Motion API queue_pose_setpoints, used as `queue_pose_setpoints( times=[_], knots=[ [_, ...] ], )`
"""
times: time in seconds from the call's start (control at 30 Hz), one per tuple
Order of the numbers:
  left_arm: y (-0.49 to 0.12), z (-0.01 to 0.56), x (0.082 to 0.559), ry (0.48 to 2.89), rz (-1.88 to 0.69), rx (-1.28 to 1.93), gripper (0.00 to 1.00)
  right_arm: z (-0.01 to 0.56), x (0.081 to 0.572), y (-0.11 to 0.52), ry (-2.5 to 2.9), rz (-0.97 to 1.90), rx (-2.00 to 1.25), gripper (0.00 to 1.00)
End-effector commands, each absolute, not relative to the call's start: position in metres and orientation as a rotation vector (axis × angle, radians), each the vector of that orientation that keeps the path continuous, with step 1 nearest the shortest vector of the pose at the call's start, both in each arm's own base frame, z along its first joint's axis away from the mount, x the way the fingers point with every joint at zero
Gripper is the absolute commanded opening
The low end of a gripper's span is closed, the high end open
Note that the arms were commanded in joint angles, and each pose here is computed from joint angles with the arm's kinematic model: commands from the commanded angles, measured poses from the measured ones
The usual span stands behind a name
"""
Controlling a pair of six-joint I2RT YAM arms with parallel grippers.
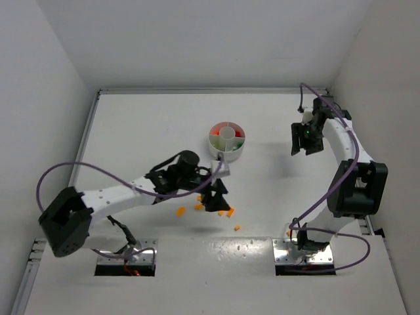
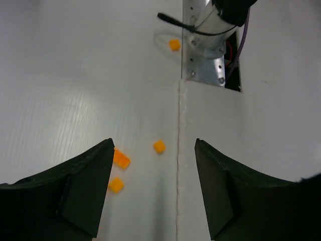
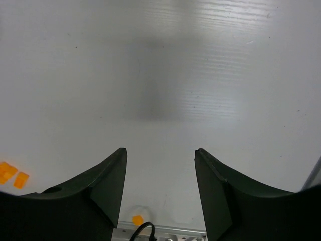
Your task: Sort the legos into containers by color
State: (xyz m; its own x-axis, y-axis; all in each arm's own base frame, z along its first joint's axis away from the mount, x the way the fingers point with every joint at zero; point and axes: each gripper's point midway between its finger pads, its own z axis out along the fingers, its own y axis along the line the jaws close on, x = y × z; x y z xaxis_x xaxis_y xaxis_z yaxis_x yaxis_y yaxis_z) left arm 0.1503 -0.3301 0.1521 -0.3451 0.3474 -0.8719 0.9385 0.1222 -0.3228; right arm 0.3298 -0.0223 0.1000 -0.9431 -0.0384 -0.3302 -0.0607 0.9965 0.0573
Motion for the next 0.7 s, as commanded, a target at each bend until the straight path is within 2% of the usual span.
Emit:
queue_pose_setpoints(
  times=[0.0,0.07,0.1,0.17,0.3,0.4,0.53,0.67],
  knots=[
    [-0.403,0.201,0.152,1.481,-1.255,1.199,0.71,0.122,0.339,-0.016,2.738,0.274,0.016,0.57],
    [-0.433,0.211,0.151,1.445,-1.278,1.180,0.64,0.127,0.345,-0.021,2.711,0.330,0.050,0.57],
    [-0.453,0.186,0.139,1.488,-1.300,1.238,0.61,0.131,0.345,-0.017,2.702,0.362,0.044,0.57],
    [-0.484,0.193,0.140,1.478,-1.313,1.221,0.57,0.136,0.348,-0.028,2.686,0.352,0.095,0.57],
    [-0.531,0.172,0.138,1.533,-1.340,1.142,0.56,0.148,0.356,-0.039,2.630,0.386,0.209,0.57],
    [-0.538,0.159,0.141,1.554,-1.325,1.104,0.56,0.147,0.359,-0.044,2.624,0.435,0.270,0.57],
    [-0.543,0.134,0.139,1.616,-1.283,1.090,0.49,0.151,0.368,-0.047,2.607,0.479,0.295,0.57],
    [-0.552,0.114,0.119,1.622,-1.260,1.115,0.47,0.151,0.378,-0.058,2.597,0.477,0.344,0.57]
  ],
)
